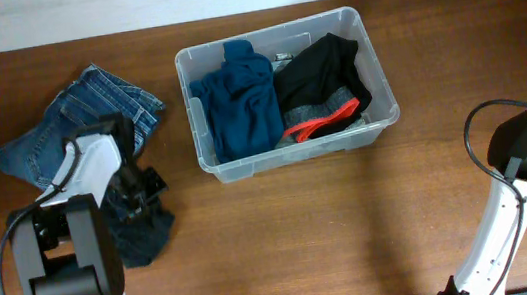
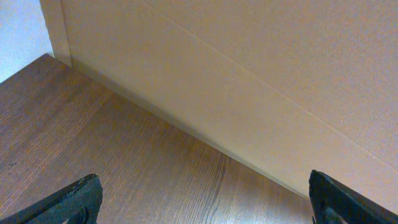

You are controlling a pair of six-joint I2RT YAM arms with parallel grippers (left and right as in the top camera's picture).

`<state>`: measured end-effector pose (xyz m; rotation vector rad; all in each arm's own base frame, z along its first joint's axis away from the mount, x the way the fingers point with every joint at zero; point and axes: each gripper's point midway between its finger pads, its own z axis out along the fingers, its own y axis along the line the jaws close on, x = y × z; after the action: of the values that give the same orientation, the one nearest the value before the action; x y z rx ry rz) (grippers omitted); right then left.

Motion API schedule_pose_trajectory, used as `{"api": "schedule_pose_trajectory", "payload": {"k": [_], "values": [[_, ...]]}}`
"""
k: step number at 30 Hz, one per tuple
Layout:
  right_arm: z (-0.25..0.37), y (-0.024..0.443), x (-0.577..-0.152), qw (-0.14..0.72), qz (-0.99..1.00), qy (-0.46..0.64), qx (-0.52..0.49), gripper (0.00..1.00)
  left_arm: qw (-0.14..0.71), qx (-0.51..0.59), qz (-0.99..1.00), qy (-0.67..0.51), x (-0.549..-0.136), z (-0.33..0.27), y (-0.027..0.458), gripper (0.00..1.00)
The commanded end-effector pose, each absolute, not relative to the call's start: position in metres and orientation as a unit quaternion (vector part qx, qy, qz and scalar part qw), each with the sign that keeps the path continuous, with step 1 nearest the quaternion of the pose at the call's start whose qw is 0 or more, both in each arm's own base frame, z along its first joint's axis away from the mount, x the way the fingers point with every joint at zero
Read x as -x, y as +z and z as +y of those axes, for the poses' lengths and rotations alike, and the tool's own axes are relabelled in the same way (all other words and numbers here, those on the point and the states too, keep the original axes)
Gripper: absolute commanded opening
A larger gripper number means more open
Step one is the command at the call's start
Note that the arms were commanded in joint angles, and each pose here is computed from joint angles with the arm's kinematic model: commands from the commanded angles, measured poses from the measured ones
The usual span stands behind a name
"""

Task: Pack container
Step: 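Lower the left gripper onto the black Nike shirt and grasp it, then lift and carry the black Nike shirt right into the container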

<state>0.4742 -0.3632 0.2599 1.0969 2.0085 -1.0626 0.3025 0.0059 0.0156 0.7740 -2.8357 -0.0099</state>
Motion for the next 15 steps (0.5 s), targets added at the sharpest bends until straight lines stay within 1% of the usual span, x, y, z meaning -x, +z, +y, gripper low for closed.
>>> {"api": "schedule_pose_trajectory", "payload": {"k": [1,5,9,15], "values": [[-0.363,0.277,-0.472,0.322,0.747,-0.402,-0.422,0.98,0.048,-0.259,-0.964,0.022,-0.344,0.002,0.046,0.01],[-0.363,0.277,-0.472,0.322,0.747,-0.402,-0.422,0.98,-0.004,-0.258,-0.966,0.033,-0.377,0.003,0.085,0.00],[-0.363,0.277,-0.472,0.322,0.747,-0.402,-0.422,0.98,-0.047,-0.256,-0.965,0.041,-0.400,0.004,0.121,0.01],[-0.363,0.277,-0.472,0.322,0.747,-0.402,-0.422,0.98,-0.139,-0.245,-0.958,0.057,-0.438,0.004,0.183,0.01]]}}
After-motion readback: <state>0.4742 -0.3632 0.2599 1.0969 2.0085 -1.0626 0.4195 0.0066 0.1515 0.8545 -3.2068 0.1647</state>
